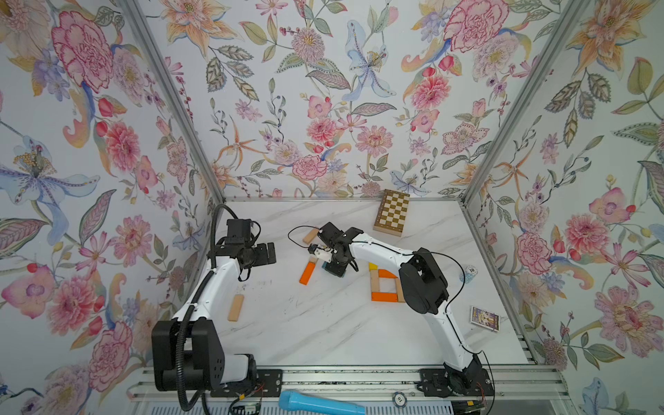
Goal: Assemble the number 6 with building blocks
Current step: Assemble the building block at the center of the board.
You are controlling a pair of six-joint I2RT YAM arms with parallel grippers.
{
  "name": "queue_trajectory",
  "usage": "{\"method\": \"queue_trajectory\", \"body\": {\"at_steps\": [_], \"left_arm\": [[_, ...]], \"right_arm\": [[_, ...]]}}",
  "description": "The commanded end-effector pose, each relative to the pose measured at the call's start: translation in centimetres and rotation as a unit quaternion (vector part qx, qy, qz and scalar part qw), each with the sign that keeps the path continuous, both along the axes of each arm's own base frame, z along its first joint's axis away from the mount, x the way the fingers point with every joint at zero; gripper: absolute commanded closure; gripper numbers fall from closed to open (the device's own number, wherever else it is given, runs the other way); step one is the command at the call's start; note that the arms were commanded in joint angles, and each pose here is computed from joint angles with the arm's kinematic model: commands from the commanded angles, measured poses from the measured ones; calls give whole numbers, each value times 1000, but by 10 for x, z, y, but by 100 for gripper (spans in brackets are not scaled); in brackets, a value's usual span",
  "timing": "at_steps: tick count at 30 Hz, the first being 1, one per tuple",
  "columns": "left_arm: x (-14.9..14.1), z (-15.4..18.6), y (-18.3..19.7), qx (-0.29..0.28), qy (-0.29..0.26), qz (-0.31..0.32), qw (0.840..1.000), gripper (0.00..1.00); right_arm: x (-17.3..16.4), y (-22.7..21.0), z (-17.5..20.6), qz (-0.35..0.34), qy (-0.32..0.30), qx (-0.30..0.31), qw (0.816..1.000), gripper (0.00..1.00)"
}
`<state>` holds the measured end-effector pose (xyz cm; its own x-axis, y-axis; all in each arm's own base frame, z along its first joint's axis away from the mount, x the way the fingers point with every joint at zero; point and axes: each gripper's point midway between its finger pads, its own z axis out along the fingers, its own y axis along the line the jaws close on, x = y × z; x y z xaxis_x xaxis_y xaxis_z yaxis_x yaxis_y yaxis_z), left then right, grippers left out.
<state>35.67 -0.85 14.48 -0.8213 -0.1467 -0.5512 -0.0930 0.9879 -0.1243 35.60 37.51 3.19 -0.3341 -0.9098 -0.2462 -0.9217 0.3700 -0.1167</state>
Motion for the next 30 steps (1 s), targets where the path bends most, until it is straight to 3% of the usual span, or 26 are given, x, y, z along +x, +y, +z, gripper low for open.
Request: {"method": "queue_trajectory", "body": {"at_steps": [1, 18, 30], "left_arm": [[0, 0, -2, -7, -3, 0, 1000, 1], [0, 4, -5, -14, -14, -3, 1000, 1], [-3, 6, -4, -13, -18, 1, 1000, 1]], "right_arm": [[-6, 6, 1, 15, 11, -4, 1000, 72], [-37, 22, -6, 19, 66, 6, 998, 72], [-35, 25, -13, 8, 76, 11, 997, 70]]}}
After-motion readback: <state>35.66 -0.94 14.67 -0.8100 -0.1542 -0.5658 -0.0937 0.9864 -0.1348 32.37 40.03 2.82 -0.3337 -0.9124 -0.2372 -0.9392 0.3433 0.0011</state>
